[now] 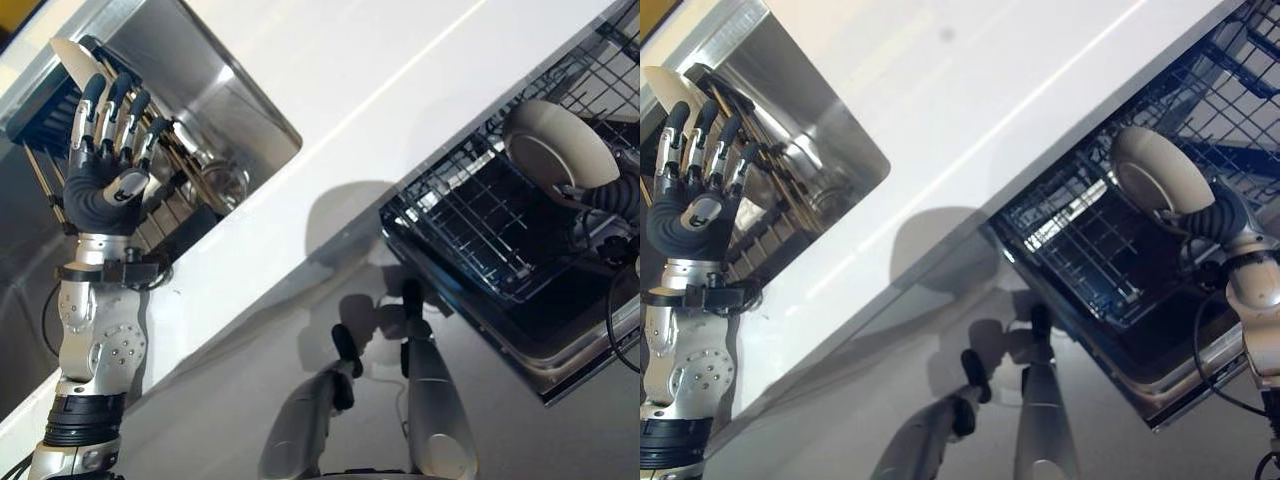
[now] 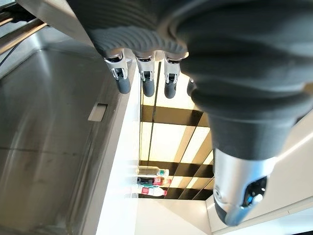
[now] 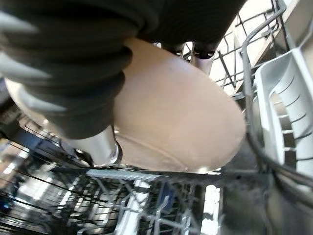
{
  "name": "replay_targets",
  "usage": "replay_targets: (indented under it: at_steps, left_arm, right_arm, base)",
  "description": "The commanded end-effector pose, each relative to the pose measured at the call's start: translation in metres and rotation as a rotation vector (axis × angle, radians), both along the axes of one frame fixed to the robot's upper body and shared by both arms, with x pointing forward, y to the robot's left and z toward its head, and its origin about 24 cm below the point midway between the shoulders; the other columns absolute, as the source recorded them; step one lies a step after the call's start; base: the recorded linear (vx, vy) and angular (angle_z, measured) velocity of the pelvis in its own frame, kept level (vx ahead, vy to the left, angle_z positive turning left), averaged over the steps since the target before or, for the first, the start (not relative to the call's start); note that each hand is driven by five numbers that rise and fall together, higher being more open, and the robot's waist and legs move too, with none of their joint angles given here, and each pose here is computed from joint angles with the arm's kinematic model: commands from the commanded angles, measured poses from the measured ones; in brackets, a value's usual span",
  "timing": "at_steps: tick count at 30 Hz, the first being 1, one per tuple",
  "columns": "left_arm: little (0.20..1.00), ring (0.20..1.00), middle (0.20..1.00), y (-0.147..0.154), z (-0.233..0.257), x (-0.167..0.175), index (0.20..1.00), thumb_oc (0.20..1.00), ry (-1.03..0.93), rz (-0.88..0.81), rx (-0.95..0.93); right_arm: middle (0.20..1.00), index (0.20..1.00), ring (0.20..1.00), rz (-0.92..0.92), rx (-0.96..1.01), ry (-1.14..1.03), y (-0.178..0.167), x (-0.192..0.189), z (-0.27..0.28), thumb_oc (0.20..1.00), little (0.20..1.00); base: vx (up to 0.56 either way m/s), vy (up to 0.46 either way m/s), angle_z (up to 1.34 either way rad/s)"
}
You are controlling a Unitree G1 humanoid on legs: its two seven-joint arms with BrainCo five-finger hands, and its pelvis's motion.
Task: Pick up plates and place into dishwasher.
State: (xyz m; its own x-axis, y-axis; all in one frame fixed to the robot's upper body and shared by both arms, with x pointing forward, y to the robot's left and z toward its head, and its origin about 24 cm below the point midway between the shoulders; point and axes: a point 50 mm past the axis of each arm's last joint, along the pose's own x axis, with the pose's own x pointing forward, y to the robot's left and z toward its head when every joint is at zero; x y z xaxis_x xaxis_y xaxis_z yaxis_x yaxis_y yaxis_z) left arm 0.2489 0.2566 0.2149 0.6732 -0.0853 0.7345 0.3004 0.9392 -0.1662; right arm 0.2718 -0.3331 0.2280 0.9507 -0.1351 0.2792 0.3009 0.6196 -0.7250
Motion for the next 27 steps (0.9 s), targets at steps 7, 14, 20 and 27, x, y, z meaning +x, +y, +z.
replay_targets:
  at_steps: [7, 14, 20, 27]
  left_arm:
    - [1.000, 1.000, 1.000, 0.020, -0.011, -0.008, 1.000, 1.000, 0.002, 0.053, -0.018]
    - [1.000, 1.000, 1.000, 0.015, -0.014, -0.006, 1.000, 1.000, 0.003, 0.045, -0.021]
    - [1.000, 1.000, 1.000, 0.009, -0.008, -0.001, 1.000, 1.000, -0.012, 0.044, -0.021]
    - [1.000, 1.000, 1.000, 0.002, -0.004, 0.003, 1.000, 1.000, -0.019, 0.035, -0.019]
  right_arm:
    - [0.200, 0.200, 0.200, 0.277, 0.009, -0.305, 0.030, -0.032, 0.054, 0.200, 0.200]
    - [0.200, 0.200, 0.200, 0.268, 0.062, -0.230, 0.029, -0.026, 0.038, 0.200, 0.200]
    - [0.200, 0.200, 0.200, 0.247, 0.097, -0.141, 0.032, -0.010, 0.019, 0.200, 0.200]
    - [0.200, 0.200, 0.200, 0.222, 0.115, -0.063, 0.034, 0.006, 0.006, 0.200, 0.200]
  base:
    - [0.00, -0.002, -0.01]
    - [0.00, 0.013, -0.02]
    - [-0.01, -0.001, 0.00]
    - [0.00, 0.000, 0.00]
